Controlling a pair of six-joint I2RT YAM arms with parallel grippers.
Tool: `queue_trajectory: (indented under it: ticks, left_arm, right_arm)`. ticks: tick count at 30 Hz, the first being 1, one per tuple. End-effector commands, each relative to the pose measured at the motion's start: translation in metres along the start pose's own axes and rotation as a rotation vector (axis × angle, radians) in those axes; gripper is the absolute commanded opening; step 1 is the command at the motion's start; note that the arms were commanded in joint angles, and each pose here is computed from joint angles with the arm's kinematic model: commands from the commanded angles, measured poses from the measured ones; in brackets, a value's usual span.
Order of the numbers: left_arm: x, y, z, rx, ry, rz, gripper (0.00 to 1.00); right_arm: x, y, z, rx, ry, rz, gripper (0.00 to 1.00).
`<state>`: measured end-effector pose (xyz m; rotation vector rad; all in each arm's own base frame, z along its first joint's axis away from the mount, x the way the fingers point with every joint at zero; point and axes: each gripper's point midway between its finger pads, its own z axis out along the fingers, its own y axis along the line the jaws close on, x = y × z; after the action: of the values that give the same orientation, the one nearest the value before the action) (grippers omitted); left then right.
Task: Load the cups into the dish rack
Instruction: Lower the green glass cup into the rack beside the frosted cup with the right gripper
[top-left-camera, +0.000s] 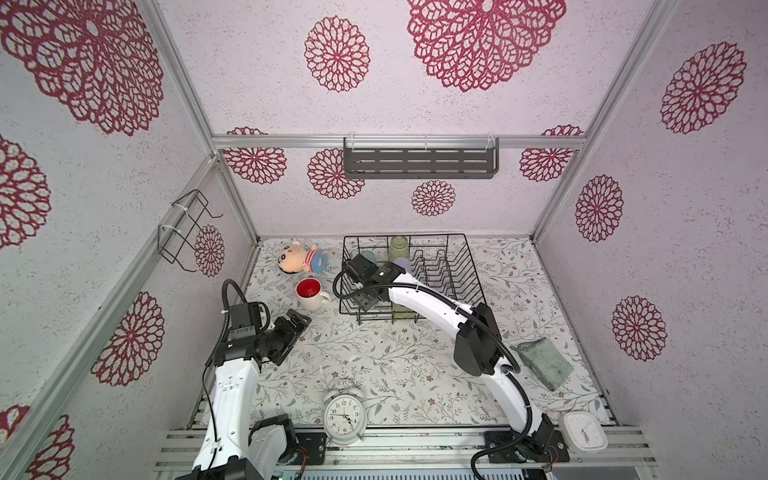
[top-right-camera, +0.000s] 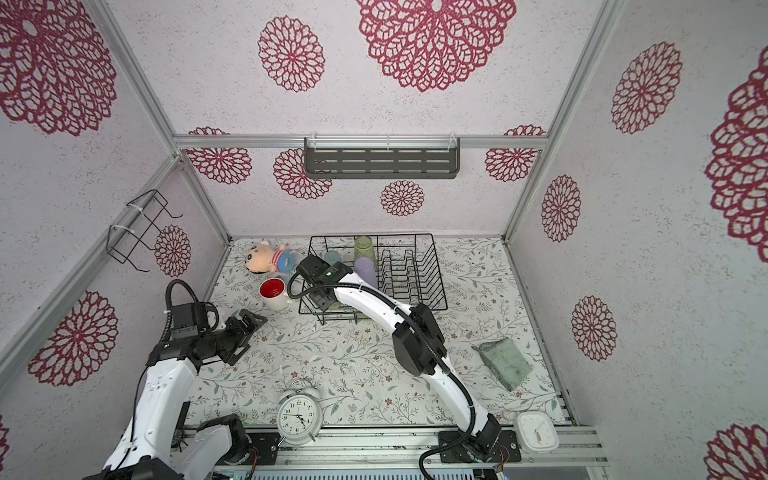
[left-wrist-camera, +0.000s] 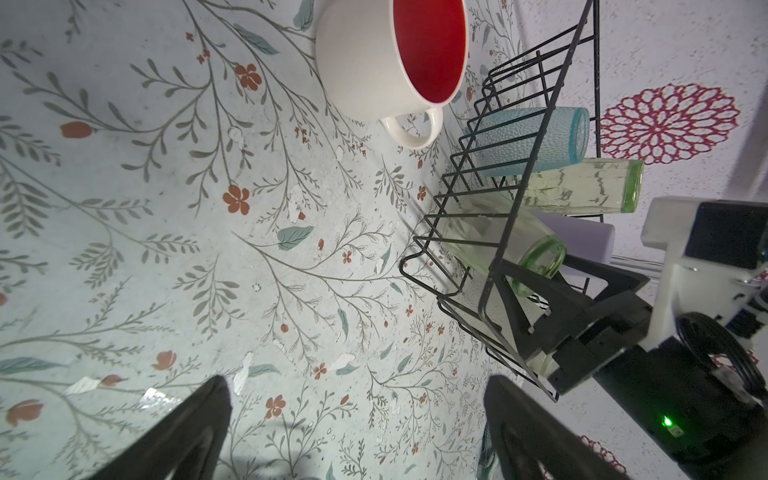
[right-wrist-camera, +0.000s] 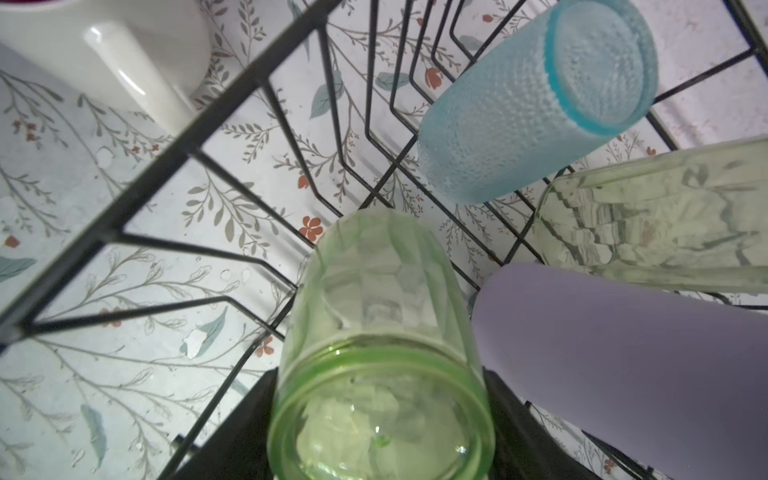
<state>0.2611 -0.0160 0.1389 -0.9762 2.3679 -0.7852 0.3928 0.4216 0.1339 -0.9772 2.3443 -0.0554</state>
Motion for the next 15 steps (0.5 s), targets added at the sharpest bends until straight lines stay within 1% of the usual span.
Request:
queue_trajectory:
  ticks: [1,4,11,15]
  left_arm:
    - [-0.002,-0.001,0.002,0.02,-0.004,0.011,0.99]
    - [-0.002,-0.001,0.003,0.02,-0.004,0.01,0.99]
    - [-0.002,0.001,0.006,0.024,-0.001,-0.001,0.99]
    - [-0.001,0.0,0.006,0.026,0.001,-0.001,0.99]
  right_arm:
    - [-0.028,-0.016,-0.014,0.05,-0.101,0.071,0.59]
    - [-0.031,-0.017,-0.012,0.059,-0.112,0.073,0.65]
    - [-0.033,-0.022,0.002,0.087,-0.12,0.052,0.66]
    - [-0.035,-0.026,0.005,0.094,-0.13,0.057,0.69]
